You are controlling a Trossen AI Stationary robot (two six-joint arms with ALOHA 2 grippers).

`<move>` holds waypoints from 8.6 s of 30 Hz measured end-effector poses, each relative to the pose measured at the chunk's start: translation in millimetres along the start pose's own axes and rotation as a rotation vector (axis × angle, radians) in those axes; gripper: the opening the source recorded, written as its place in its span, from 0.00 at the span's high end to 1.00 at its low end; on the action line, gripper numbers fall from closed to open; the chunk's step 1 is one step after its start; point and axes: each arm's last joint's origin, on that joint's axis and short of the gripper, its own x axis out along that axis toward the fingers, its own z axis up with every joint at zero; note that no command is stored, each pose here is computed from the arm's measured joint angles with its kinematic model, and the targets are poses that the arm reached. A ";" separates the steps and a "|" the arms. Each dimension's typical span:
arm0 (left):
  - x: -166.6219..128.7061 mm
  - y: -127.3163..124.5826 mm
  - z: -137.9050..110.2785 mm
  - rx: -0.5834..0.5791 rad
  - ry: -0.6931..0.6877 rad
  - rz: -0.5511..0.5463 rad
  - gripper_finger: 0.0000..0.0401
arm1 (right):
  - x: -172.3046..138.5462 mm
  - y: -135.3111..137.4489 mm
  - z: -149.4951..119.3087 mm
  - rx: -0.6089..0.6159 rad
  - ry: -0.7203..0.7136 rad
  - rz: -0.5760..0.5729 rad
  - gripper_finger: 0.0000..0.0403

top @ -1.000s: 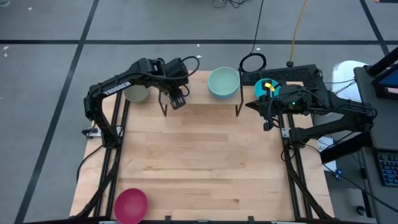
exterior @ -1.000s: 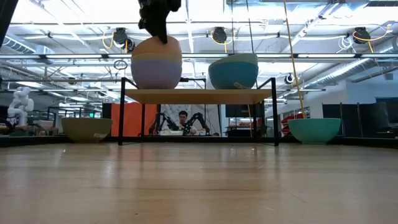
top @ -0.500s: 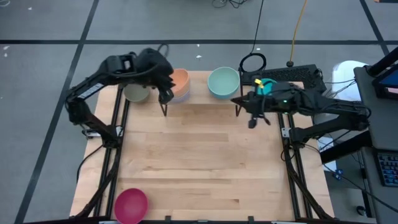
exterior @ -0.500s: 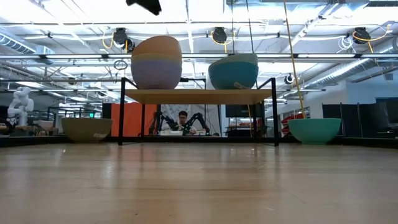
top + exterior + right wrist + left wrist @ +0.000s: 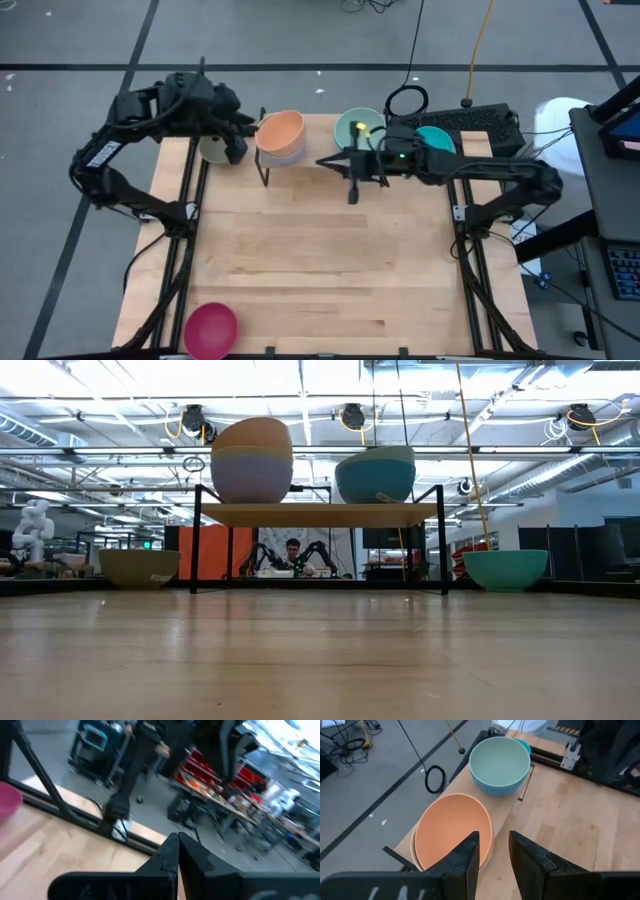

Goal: Place and stack bowls onto a shelf
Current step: Put the orange bowl on top of the light brown bowl on the shelf, then stack the sky blue bowl on top of the light green bowl on the shelf

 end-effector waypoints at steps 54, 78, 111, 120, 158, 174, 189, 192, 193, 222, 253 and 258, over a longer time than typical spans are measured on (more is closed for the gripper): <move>-7.0 2.5 -10.1 0.035 0.074 0.008 0.72 | 77.9 -70.5 -103.8 0.283 0.166 0.119 1.00; -6.7 3.6 -21.5 0.094 0.202 0.015 0.72 | -25.4 -49.8 -18.0 -0.006 0.522 -0.014 1.00; -8.7 4.6 -28.9 -0.126 0.277 0.052 0.72 | -188.1 -19.9 -0.4 0.611 1.099 -0.381 0.78; -8.8 4.6 -28.9 -0.128 0.276 0.052 0.72 | -180.0 -44.2 -23.5 0.798 1.191 -0.600 0.78; -9.0 4.6 -29.0 -0.131 0.276 0.052 0.72 | -198.3 -108.8 -137.5 1.009 1.379 -0.381 0.78; -9.0 4.6 -28.9 -0.152 0.275 0.055 0.72 | -193.8 -65.8 -213.3 0.977 1.348 -0.251 0.78; -9.0 4.6 -29.0 -0.153 0.275 0.055 0.72 | -191.1 -55.4 -235.8 0.845 1.309 -0.210 0.78; -9.0 4.6 -29.0 -0.153 0.275 0.055 0.72 | -190.7 -55.0 -239.7 0.819 1.312 -0.237 0.78; -9.0 4.6 -29.0 -0.153 0.275 0.055 0.72 | -190.8 -54.2 -241.2 0.813 1.316 -0.245 0.78; -9.0 4.6 -29.0 -0.153 0.275 0.055 0.72 | -194.0 -38.3 -235.4 0.673 1.257 -0.245 1.00; -8.8 4.6 -28.9 -0.153 0.276 0.055 0.72 | -167.9 -87.2 12.9 0.348 1.045 -0.148 1.00; -8.8 4.6 -28.9 -0.169 0.275 0.058 0.72 | -135.4 -90.8 18.6 0.230 1.081 -0.100 1.00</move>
